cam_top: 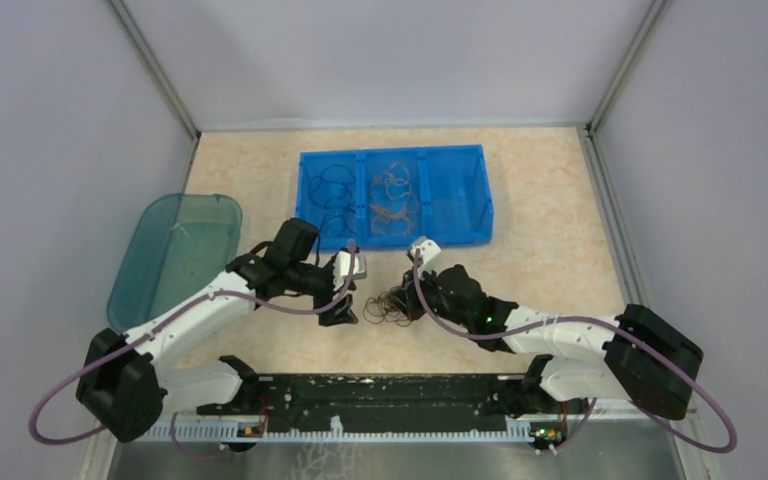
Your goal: Untangle the cables
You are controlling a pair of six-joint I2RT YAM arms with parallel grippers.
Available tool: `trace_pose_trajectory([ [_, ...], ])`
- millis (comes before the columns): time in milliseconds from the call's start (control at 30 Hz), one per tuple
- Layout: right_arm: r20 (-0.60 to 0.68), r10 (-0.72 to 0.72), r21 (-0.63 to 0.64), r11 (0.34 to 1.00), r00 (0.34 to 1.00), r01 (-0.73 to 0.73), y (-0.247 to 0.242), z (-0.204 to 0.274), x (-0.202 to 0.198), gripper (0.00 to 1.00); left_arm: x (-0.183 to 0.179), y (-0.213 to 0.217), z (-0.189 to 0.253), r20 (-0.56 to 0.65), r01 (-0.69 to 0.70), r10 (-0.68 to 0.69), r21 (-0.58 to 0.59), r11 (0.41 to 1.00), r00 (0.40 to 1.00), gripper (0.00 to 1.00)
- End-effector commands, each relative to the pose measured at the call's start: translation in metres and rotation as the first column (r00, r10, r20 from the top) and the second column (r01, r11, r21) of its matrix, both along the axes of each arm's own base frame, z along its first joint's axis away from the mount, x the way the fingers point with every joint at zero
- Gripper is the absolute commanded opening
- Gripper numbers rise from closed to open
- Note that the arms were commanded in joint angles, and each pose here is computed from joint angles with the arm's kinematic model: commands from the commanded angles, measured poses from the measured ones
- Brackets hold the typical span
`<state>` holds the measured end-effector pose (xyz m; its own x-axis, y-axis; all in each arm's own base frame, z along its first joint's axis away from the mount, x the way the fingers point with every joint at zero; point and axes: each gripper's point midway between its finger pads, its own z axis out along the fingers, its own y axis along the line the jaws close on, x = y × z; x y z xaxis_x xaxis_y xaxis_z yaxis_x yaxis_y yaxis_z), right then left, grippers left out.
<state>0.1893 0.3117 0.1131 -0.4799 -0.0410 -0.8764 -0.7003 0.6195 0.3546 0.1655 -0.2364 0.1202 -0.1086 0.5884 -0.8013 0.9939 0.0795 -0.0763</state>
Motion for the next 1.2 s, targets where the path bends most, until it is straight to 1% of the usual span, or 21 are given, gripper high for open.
trace_pose_trajectory([
  [0, 0.049, -0.015, 0.153, 0.988, 0.999, 0.008, -0.001, 0.037, -0.003, 0.0, 0.021, -0.013, 0.008, 0.035, -0.054, 0.056, -0.041, 0.998, 0.998, 0.82],
  [133, 0.068, -0.006, 0.271, 0.962, 0.998, -0.013, -0.005, 0.065, -0.009, 0.0, 0.012, -0.026, 0.032, 0.063, 0.03, -0.022, -0.13, 0.991, 0.998, 0.82],
  [200, 0.08, -0.002, 0.336, 0.941, 0.997, -0.025, -0.007, 0.08, -0.011, 0.0, 0.011, -0.028, 0.038, 0.079, 0.037, -0.025, -0.154, 0.987, 0.997, 0.81],
  [267, 0.094, -0.008, 0.389, 0.921, 0.995, -0.029, -0.01, 0.095, -0.011, 0.0, 0.009, -0.03, 0.038, 0.046, 0.025, -0.018, -0.163, 0.986, 0.999, 0.8],
  [367, 0.099, -0.006, 0.392, 0.919, 0.995, -0.033, -0.01, 0.1, -0.012, 0.0, 0.004, -0.029, 0.027, -0.033, -0.01, 0.006, -0.138, 0.99, 0.999, 0.78],
  [433, 0.09, -0.002, 0.387, 0.922, 0.996, -0.033, -0.011, 0.096, -0.013, 0.0, 0.004, -0.026, 0.019, -0.037, -0.019, 0.015, -0.116, 0.993, 0.999, 0.77],
  [500, 0.085, 0.005, 0.405, 0.913, 0.996, -0.039, -0.011, 0.096, -0.016, 0.0, 0.006, -0.026, 0.021, -0.005, -0.009, 0.008, -0.126, 0.992, 1.0, 0.76],
  [567, 0.083, 0.014, 0.438, 0.897, 0.996, -0.05, -0.012, 0.101, -0.02, 0.0, 0.007, -0.028, 0.03, 0.042, 0.006, 0.001, -0.163, 0.987, 0.999, 0.76],
  [633, 0.097, 0.021, 0.474, 0.878, 0.995, -0.064, -0.011, 0.112, -0.021, 0.0, 0.008, -0.033, 0.045, 0.091, 0.028, -0.008, -0.215, 0.976, 0.996, 0.76],
  [767, 0.141, 0.049, 0.549, 0.827, 0.989, -0.12, -0.004, 0.151, -0.022, 0.0, 0.007, -0.046, 0.075, 0.21, 0.079, -0.017, -0.291, 0.953, 0.977, 0.74],
  [833, 0.16, 0.065, 0.577, 0.803, 0.985, -0.147, 0.0, 0.168, -0.023, 0.0, 0.003, -0.051, 0.085, 0.233, 0.107, -0.033, -0.31, 0.945, 0.972, 0.74],
  [933, 0.186, 0.091, 0.615, 0.765, 0.978, -0.188, 0.007, 0.191, -0.026, 0.0, -0.006, -0.054, 0.088, 0.239, 0.137, -0.064, -0.304, 0.943, 0.969, 0.74],
  [1100, 0.206, 0.108, 0.668, 0.711, 0.972, -0.221, 0.007, 0.214, -0.031, 0.0, 0.001, -0.052, 0.095, 0.27, 0.098, -0.01, -0.316, 0.944, 0.963, 0.73],
  [1167, 0.213, 0.114, 0.676, 0.699, 0.97, -0.231, 0.007, 0.22, -0.033, 0.0, 0.003, -0.052, 0.1, 0.274, 0.081, 0.013, -0.327, 0.941, 0.962, 0.73],
])
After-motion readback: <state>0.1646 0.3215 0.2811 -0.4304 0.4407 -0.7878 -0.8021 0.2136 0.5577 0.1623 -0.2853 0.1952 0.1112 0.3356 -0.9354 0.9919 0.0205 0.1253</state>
